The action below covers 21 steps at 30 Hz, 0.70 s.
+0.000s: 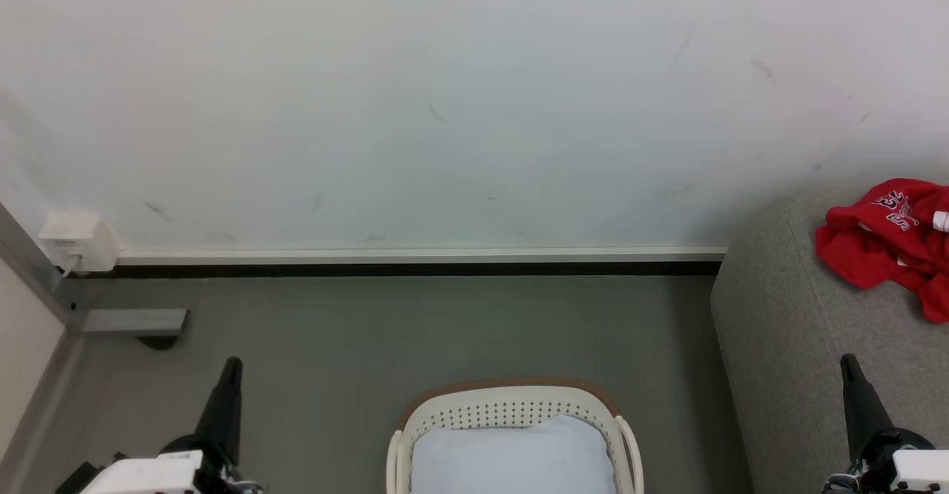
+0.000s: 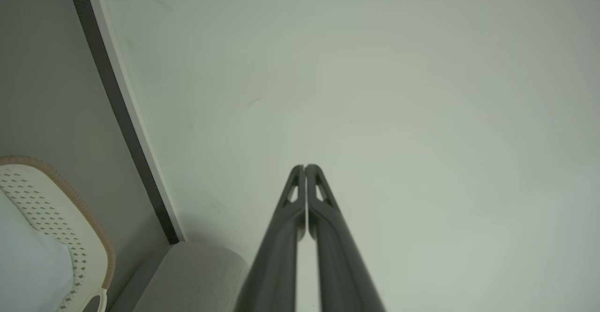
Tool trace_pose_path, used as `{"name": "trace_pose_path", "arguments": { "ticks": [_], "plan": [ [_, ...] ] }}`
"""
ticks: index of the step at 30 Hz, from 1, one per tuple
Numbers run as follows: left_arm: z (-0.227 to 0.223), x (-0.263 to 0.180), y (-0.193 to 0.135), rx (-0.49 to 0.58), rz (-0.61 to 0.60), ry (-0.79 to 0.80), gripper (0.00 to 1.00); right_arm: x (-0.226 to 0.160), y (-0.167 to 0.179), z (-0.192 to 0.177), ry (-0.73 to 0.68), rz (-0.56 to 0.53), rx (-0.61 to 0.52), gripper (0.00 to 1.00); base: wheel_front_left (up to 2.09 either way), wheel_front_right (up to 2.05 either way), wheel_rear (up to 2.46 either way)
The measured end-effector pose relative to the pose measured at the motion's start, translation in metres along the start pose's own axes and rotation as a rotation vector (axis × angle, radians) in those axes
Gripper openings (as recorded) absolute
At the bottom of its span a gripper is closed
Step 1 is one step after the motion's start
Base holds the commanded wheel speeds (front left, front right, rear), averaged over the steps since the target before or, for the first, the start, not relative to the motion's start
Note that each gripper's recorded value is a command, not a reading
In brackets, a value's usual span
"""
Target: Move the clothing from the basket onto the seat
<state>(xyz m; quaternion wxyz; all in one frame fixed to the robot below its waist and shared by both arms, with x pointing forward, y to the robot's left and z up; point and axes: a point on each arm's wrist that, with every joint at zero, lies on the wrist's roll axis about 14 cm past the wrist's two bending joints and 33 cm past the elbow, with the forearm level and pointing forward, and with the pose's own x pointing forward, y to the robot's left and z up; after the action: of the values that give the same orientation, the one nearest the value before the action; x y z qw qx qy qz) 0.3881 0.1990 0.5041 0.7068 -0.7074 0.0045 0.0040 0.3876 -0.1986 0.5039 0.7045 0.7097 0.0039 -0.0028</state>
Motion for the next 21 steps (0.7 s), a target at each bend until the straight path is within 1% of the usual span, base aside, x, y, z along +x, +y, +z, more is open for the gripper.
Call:
{"name": "trace_pose_path", "arguments": {
  "ticks": [21],
  "plan": [
    [0.0,0.0,0.0,0.0,0.0,0.0,0.0,0.0,0.0,0.0,0.0,0.0,0.0,0.0,0.0,0.0,0.0]
  ]
}}
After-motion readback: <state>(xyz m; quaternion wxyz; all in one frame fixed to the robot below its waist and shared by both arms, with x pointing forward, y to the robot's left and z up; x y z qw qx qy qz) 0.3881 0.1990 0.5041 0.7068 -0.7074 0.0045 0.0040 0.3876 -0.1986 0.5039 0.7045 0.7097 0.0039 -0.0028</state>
